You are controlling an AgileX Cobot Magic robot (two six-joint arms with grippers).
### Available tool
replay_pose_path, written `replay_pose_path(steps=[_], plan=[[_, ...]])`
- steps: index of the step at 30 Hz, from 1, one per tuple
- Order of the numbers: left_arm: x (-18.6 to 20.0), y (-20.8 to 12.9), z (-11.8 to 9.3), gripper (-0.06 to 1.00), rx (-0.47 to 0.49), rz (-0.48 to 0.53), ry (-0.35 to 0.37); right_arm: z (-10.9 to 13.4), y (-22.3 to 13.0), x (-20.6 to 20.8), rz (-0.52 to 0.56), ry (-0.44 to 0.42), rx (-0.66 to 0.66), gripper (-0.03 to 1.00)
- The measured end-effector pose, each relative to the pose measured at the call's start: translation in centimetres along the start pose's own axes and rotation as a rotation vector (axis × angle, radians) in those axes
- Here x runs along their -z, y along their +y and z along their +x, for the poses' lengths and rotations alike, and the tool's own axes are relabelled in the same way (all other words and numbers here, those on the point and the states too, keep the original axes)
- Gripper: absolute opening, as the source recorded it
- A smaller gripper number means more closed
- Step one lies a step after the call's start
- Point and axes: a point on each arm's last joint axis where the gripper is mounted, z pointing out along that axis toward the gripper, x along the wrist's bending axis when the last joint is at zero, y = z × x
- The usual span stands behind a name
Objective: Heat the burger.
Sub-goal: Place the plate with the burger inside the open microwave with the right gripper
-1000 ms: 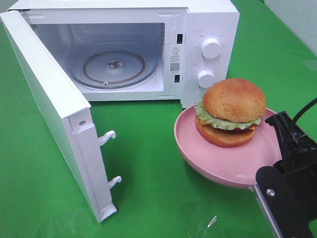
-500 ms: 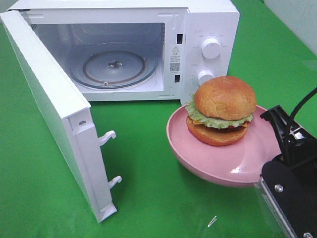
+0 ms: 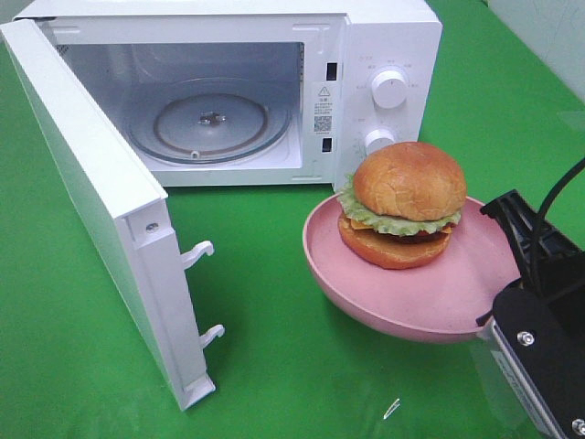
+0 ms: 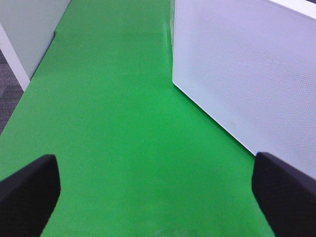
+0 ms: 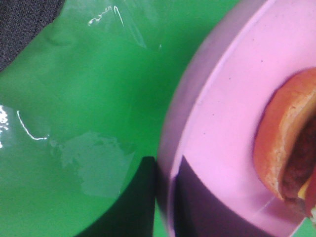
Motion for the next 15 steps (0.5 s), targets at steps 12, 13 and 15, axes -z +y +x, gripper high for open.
replay_pose_path(steps=[12,13,15], plan=[[0.0,0.0,0.0,0.99,0.0,0.0,0.0,-1.8,0.1,0.6,-0.014,-0.045,0.003,0.02],[0.0,0.0,0.0,0.99,0.0,0.0,0.0,-1.8,0.1,0.6,-0.013,-0.045,0.004,0.02],[0.0,0.0,0.0,0.99,0.0,0.0,0.0,-1.8,0.1,0.6,-0.012,-0.047,0.008,0.02]])
